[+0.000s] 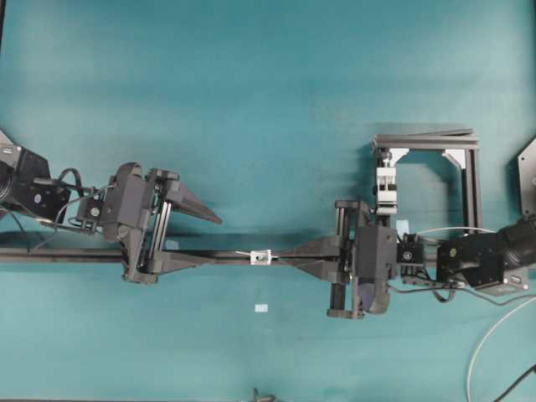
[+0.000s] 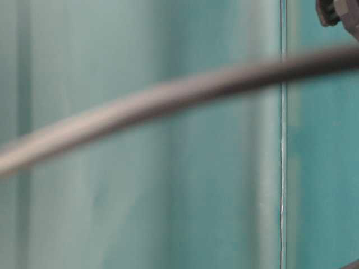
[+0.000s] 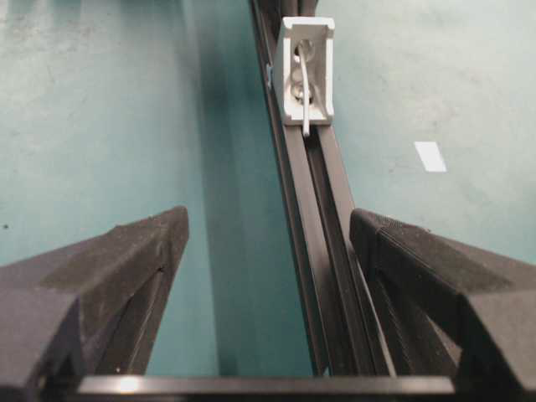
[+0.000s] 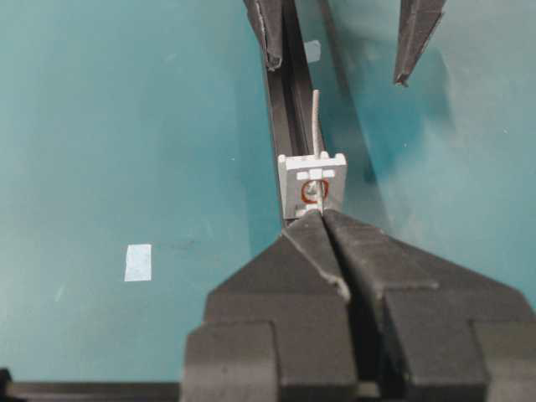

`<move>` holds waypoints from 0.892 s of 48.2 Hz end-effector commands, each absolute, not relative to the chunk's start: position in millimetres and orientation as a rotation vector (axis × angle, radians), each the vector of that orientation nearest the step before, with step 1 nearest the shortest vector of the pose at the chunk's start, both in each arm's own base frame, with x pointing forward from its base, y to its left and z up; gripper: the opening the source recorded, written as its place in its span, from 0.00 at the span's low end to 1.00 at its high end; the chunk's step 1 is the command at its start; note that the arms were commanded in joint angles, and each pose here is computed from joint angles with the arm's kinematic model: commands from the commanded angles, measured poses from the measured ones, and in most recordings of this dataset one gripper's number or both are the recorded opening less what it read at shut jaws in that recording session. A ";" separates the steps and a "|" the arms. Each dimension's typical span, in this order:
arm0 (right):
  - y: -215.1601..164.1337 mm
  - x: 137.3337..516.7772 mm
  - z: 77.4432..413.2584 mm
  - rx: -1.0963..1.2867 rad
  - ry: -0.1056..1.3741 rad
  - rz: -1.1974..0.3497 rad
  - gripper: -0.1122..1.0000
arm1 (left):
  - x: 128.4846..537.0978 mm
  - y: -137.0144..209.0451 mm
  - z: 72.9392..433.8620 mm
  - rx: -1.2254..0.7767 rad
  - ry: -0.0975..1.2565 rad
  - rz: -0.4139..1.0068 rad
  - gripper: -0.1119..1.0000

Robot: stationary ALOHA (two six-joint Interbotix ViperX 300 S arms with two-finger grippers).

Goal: Insert the wire through the hole in the metal fitting marked with a red label.

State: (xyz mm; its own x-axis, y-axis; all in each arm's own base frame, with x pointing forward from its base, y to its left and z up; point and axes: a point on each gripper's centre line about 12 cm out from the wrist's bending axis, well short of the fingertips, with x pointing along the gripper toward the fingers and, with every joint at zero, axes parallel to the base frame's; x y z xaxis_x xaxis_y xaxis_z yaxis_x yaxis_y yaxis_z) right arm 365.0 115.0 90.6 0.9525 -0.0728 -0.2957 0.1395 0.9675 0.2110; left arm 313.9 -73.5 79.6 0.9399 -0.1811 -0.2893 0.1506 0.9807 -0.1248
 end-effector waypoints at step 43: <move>115.6 380.2 98.3 0.232 0.262 -0.091 0.10 | 344.4 -73.9 91.4 -0.129 0.303 -0.148 0.84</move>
